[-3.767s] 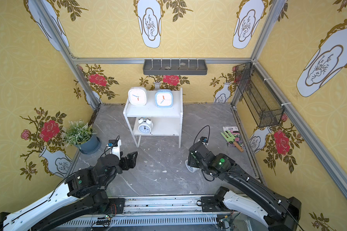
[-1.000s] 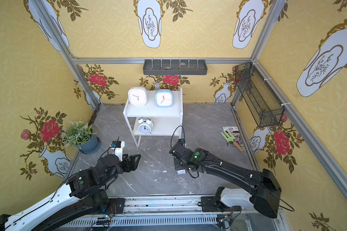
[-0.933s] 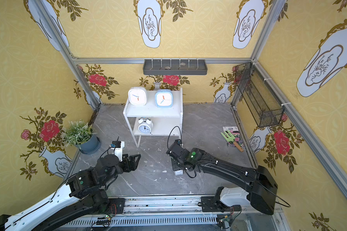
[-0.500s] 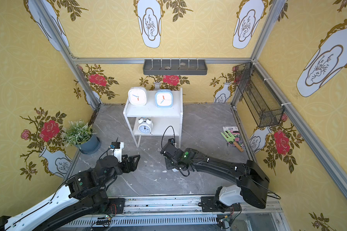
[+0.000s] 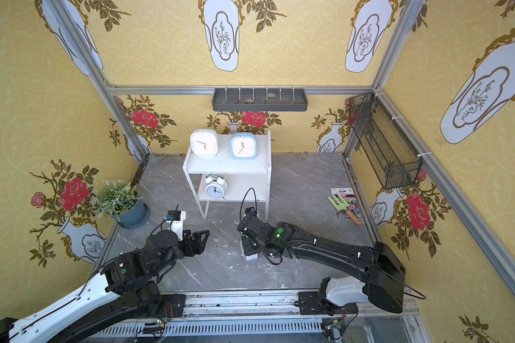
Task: Place the alarm clocks on the shelf by style
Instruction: Place the alarm at the center of the board, then pick up the alarm from the center of the board.
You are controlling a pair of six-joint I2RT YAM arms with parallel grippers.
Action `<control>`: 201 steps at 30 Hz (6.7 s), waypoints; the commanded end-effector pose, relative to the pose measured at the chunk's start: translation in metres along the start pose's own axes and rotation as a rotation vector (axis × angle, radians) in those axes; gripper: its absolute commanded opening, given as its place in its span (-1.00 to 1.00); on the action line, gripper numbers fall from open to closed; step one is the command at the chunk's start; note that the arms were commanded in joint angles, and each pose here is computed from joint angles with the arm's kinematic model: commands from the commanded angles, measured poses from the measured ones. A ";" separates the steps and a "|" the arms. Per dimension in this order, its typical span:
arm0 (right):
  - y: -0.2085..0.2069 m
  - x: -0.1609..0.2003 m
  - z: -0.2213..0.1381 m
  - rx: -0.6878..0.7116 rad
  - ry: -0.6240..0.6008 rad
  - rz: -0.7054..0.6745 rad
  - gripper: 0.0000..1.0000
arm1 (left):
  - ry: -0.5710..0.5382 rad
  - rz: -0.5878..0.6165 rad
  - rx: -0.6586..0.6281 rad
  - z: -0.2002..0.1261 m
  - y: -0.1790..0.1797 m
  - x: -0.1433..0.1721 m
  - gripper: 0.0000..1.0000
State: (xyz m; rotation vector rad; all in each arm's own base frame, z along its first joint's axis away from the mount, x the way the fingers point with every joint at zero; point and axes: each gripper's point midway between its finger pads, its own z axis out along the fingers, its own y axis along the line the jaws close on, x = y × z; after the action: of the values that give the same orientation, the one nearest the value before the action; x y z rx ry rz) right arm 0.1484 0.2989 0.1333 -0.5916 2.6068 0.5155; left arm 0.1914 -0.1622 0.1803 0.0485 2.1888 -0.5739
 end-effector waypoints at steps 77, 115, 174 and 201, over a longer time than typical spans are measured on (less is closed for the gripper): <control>0.043 -0.042 -0.090 -0.208 -0.182 -0.135 -1.00 | -0.115 0.163 0.227 -0.012 -0.047 -0.028 0.98; 0.093 -0.086 -0.201 -0.494 -0.309 -0.259 -1.00 | -0.320 0.705 0.442 -0.056 -0.156 -0.032 0.99; 0.102 -0.087 -0.183 -0.508 -0.285 -0.265 -1.00 | -0.334 0.670 0.418 -0.049 -0.150 -0.028 0.53; -0.043 -0.119 -0.208 0.180 -0.575 0.104 0.76 | -0.383 0.422 0.116 -0.018 -0.125 -0.054 0.38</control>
State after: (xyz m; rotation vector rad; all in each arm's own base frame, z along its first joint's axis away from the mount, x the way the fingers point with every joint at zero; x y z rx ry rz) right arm 0.1872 0.2447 0.3562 -0.3840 2.1271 0.5609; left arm 0.1720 -0.2633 0.2620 0.5835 1.7141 -0.4205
